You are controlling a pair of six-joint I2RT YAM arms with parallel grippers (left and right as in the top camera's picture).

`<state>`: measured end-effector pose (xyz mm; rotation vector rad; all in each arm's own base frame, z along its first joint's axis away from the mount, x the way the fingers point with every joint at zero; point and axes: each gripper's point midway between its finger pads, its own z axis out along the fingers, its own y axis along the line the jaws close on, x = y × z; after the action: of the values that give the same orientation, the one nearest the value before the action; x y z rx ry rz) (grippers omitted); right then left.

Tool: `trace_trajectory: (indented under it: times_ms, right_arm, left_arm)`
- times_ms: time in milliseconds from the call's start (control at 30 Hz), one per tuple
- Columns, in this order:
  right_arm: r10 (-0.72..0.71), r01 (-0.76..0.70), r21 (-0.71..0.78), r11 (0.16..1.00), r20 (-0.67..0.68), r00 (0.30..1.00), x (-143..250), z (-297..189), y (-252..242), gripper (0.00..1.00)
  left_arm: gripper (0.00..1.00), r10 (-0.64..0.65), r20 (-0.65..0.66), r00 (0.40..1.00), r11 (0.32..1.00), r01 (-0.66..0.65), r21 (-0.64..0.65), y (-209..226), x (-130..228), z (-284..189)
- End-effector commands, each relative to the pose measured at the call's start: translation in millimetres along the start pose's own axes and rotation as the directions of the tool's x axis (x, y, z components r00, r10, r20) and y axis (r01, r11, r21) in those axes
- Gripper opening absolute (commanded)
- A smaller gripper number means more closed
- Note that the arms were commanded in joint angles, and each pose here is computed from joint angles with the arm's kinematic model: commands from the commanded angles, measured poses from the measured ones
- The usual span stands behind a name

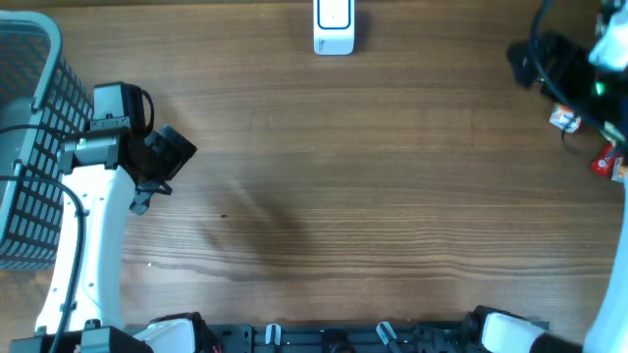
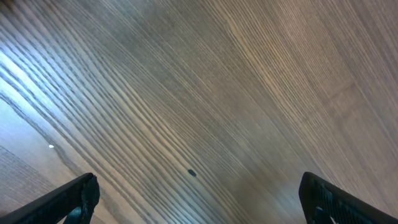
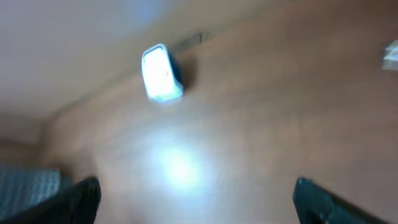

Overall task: Scan the item barcode
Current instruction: 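Carry the tissue pack to the right edge onto the other packs, then open the right gripper to release the tissue pack and withdraw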

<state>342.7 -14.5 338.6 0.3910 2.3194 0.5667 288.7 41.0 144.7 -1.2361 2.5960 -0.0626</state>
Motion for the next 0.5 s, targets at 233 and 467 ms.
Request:
trace_trajectory:
  times_ms: [233,467]
  right_arm:
    - [0.022,-0.02,0.011,1.0,-0.227,0.974,84,-42,8,1.0]
    - [-0.027,0.026,-0.006,1.0,-0.161,0.987,100,-76,22,1.0]
  left_arm:
    - [1.0,0.01,0.015,1.0,1.0,-0.01,-0.004,-1,-5,-2]
    - [1.0,0.01,0.015,1.0,1.0,-0.01,-0.004,-1,-5,-2]
